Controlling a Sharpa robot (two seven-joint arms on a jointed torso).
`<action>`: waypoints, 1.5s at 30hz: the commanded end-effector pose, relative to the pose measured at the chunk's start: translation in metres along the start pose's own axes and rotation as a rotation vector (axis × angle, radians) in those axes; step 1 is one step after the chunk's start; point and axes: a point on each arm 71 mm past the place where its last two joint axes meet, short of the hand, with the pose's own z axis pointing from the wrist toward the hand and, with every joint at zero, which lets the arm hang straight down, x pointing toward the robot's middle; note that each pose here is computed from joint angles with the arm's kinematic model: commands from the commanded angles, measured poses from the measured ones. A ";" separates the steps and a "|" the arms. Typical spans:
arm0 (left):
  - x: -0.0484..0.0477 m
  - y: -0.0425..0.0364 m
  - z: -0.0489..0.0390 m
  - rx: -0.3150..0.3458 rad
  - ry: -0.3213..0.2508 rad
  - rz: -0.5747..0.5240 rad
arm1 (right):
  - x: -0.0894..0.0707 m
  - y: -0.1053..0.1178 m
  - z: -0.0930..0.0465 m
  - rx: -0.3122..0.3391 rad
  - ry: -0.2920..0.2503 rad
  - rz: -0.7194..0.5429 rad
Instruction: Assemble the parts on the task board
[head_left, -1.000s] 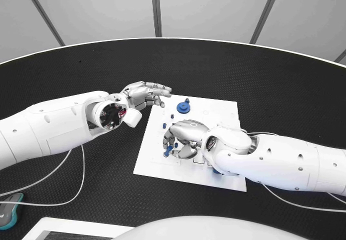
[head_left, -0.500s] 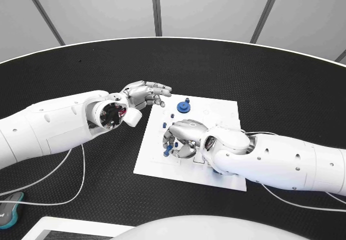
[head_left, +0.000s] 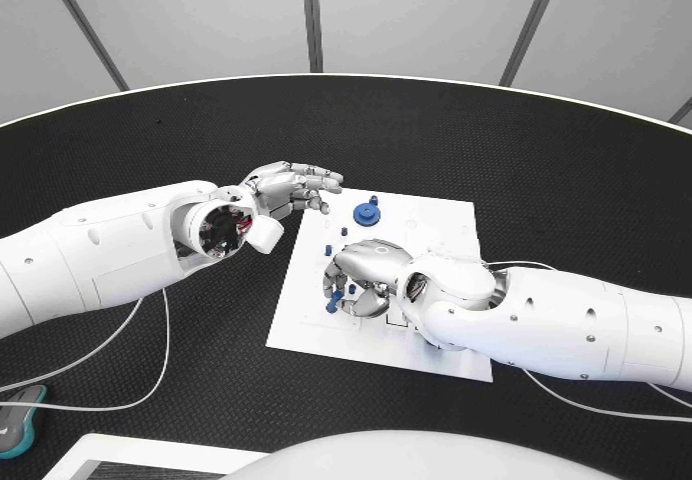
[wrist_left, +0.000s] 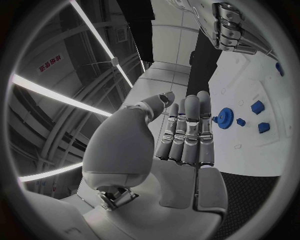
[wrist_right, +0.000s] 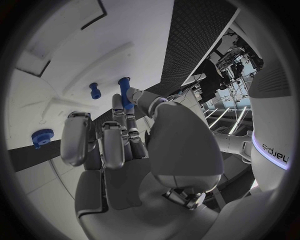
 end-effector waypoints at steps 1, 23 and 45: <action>0.0001 0.0000 0.0001 0.000 0.000 0.000 | 0.001 0.001 0.001 -0.006 0.011 -0.001; 0.0003 0.0001 0.0010 -0.002 0.001 0.000 | 0.007 0.004 0.002 -0.022 0.040 -0.002; -0.0010 0.0003 0.0000 -0.005 0.000 0.000 | 0.002 0.002 -0.006 -0.033 -0.017 0.009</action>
